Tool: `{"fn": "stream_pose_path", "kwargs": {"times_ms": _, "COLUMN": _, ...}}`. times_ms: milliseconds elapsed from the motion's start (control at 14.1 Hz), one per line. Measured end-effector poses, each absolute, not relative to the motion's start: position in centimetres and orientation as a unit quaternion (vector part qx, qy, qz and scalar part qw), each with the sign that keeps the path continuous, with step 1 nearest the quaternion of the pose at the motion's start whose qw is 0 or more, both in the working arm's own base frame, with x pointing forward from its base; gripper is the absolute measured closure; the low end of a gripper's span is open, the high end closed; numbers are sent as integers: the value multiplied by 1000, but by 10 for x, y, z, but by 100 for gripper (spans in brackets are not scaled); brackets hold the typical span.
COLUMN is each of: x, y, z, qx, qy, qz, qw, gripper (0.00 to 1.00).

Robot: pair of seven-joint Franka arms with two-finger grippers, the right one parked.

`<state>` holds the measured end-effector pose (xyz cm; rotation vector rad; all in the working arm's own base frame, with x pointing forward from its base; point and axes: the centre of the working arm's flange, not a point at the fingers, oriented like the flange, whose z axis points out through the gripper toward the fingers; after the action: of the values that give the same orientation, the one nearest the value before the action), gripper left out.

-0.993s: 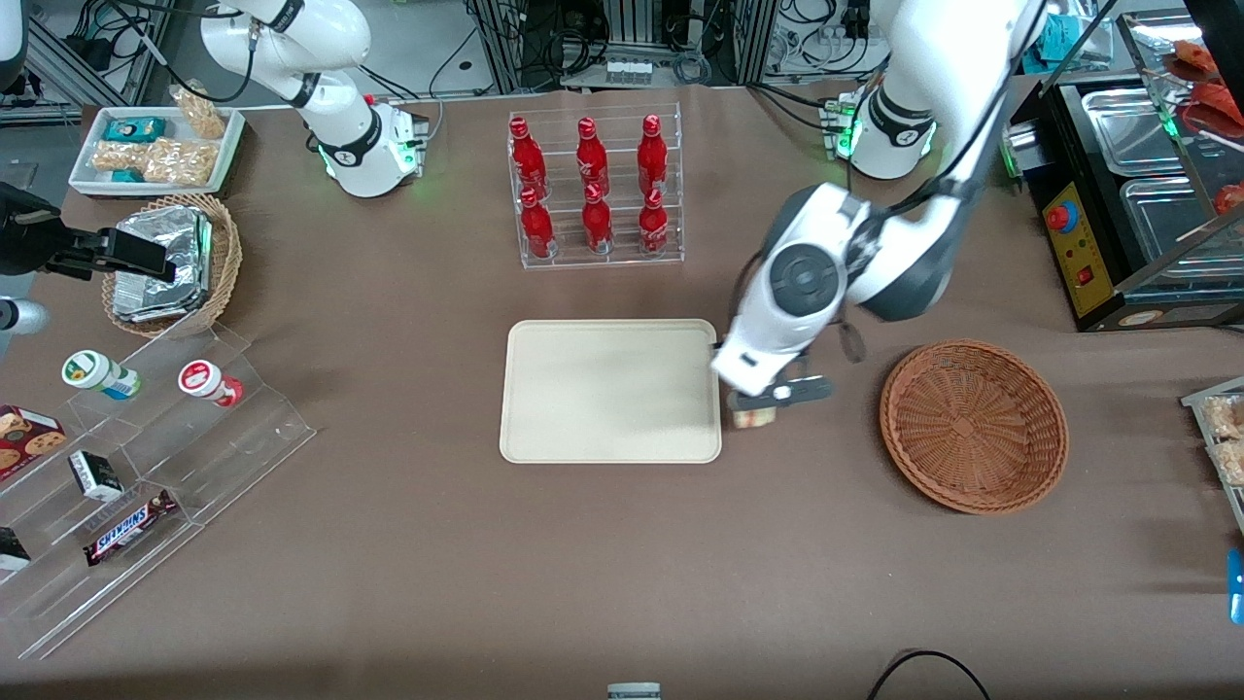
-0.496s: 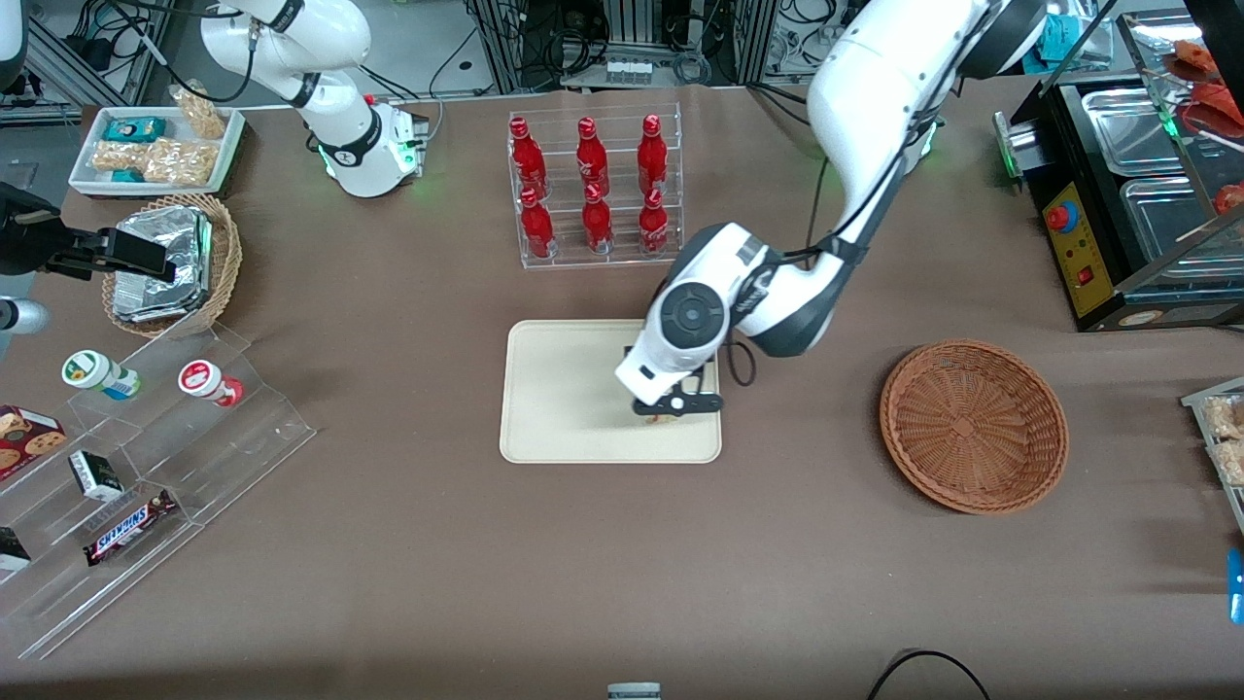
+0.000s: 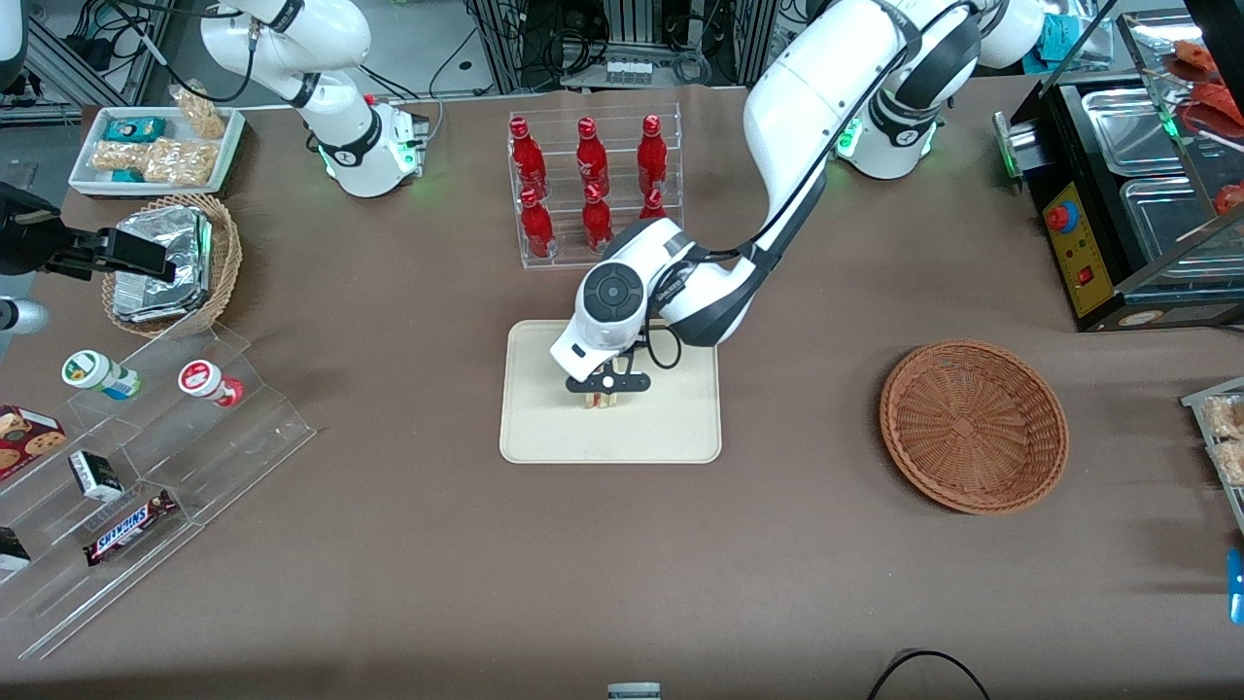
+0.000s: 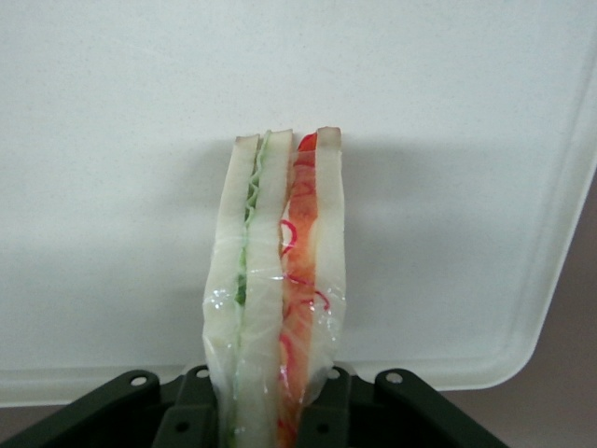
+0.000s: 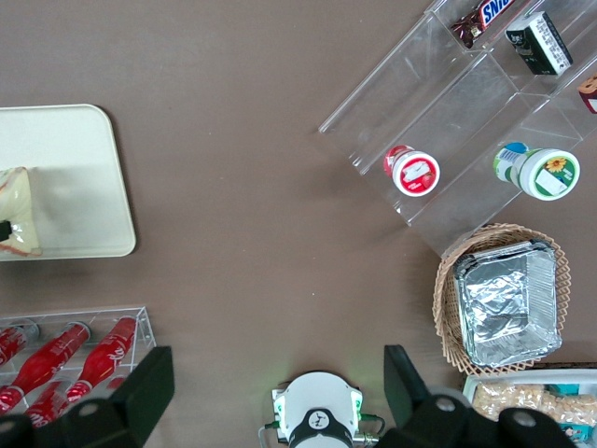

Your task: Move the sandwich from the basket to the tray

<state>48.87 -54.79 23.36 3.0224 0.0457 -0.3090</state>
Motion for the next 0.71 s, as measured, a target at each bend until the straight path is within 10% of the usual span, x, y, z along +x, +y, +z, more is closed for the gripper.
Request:
{"fn": "stream_pose_path", "kwargs": {"times_ms": 213, "x": 500, "y": -545, "z": 235, "qx": 994, "qy": 22, "qz": -96, "qw": 55, "gripper": 68}}
{"fn": "stream_pose_path", "kwargs": {"times_ms": 709, "x": 530, "y": -523, "z": 241, "qx": 994, "qy": 64, "qz": -74, "qw": 43, "gripper": 1}}
